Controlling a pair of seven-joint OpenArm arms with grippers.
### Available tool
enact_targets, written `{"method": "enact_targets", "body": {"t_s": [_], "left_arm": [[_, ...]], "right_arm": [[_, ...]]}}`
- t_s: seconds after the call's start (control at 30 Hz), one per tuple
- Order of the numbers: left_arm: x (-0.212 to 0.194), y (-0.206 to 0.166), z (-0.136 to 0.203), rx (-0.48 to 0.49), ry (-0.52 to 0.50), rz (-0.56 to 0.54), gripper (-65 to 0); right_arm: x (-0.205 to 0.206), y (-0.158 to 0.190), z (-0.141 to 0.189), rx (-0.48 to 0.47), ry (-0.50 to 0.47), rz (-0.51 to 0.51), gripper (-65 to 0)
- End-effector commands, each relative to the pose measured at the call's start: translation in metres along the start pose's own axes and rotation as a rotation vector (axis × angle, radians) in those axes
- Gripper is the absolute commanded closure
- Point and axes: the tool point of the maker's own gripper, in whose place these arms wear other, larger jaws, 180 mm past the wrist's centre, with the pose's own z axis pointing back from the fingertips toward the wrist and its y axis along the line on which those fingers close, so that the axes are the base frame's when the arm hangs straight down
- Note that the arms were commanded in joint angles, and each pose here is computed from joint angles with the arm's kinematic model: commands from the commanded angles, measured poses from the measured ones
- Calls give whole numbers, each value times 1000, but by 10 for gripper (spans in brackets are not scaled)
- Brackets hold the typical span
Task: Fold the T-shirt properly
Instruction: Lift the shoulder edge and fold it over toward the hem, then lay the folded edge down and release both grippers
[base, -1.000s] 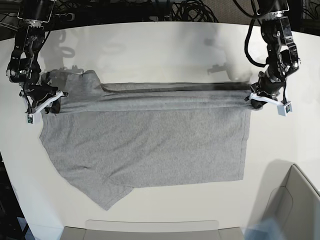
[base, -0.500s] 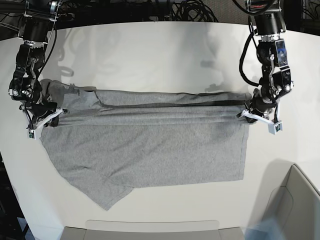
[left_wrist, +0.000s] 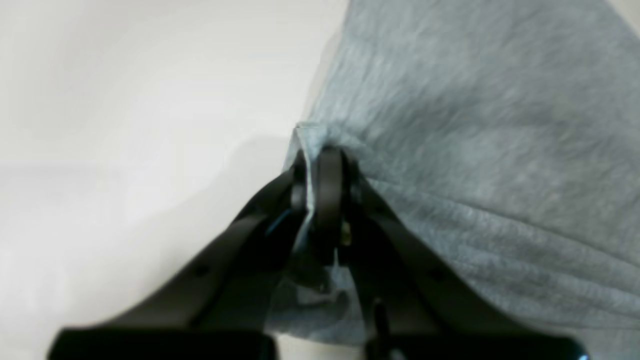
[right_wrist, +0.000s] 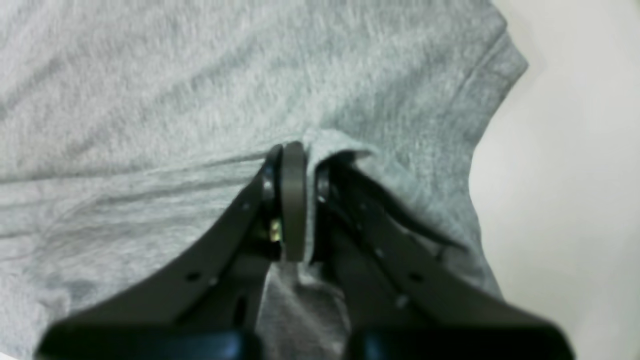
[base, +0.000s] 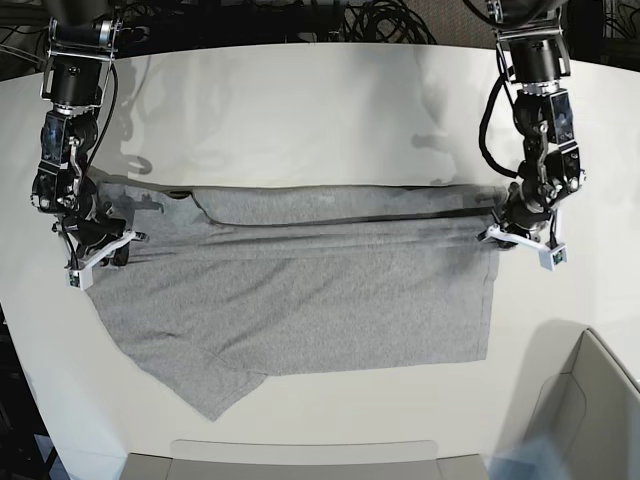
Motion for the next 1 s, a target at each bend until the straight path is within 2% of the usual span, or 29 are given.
{"method": "enact_targets", "body": {"t_s": [0.0,0.03,0.17,0.23,0.37,0.5,0.63,0.8,0.97], "left_arm": [[26,4,5,20,-77,-17,0],[25,4,5,20,-76,-17,0],[29,2,9,16,-91,-18,-165],[29,-1,16,9,-106,-34,-209],[45,-17,35,-28,-169,-68,-198],[43,-21,48,-40,-176,-90,-198],[32,-22,63,-47,-185,-124,-201],[15,-18,70,-45,-162,-142,-236],[3,-11,61,-33,-121,-134,-239]], "right_arm": [[31,-12,7,-36,-79,19,-66],[31,-13,7,-37,-79,20,-99],[41,-16,12,-38,-100,41,-206],[51,-12,17,-33,-127,57,-231],[73,-3,30,-23,-189,90,-231],[69,-6,50,-42,-195,107,-231],[43,-24,71,-77,-162,61,-231],[9,-53,88,-75,-125,-66,-231],[-16,-72,86,-102,-59,-100,-231]]}}
